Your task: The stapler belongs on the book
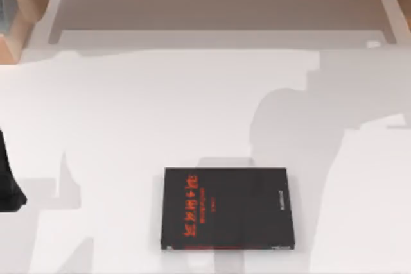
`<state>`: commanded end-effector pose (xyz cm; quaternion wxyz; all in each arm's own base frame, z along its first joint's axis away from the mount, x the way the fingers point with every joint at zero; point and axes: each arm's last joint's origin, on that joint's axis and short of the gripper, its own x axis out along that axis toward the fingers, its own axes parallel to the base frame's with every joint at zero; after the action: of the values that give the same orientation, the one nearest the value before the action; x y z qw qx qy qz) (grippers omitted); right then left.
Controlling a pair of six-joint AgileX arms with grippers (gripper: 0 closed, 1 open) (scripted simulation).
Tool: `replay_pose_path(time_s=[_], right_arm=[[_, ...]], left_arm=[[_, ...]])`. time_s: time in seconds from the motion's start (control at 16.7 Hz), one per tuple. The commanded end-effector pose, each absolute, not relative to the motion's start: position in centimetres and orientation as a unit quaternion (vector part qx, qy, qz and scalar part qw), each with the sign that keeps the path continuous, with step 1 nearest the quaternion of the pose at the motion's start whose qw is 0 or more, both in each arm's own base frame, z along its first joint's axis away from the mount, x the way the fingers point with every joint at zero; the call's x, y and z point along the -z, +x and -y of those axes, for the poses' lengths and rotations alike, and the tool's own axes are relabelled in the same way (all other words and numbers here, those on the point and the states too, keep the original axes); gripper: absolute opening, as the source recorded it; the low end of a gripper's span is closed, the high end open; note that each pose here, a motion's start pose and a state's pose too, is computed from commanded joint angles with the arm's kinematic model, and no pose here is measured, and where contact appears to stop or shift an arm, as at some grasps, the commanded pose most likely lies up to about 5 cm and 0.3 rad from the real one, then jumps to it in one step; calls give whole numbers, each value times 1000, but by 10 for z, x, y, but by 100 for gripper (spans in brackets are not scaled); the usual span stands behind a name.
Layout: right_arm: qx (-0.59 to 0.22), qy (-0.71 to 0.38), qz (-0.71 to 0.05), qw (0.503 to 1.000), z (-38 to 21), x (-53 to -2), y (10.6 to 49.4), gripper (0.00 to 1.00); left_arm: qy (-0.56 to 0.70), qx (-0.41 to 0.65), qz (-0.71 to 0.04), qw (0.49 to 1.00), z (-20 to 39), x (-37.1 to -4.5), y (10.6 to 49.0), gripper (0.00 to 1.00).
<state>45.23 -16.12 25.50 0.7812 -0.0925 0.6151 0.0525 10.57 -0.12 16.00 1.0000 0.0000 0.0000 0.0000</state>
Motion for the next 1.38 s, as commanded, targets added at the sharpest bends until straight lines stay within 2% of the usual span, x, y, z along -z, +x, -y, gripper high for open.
replay_pose_path(time_s=[0.24,0.42,1.38], right_arm=[[-80,-83,-655,747,180,-206,473,100],[-91,-82,-665,737,183,-187,480,100],[-93,-82,-666,735,183,-164,481,100]], left_arm=[[0,0,0,1000,1,-160,106,100],[0,0,0,1000,1,-160,106,100],[0,0,0,1000,1,-160,106,100]])
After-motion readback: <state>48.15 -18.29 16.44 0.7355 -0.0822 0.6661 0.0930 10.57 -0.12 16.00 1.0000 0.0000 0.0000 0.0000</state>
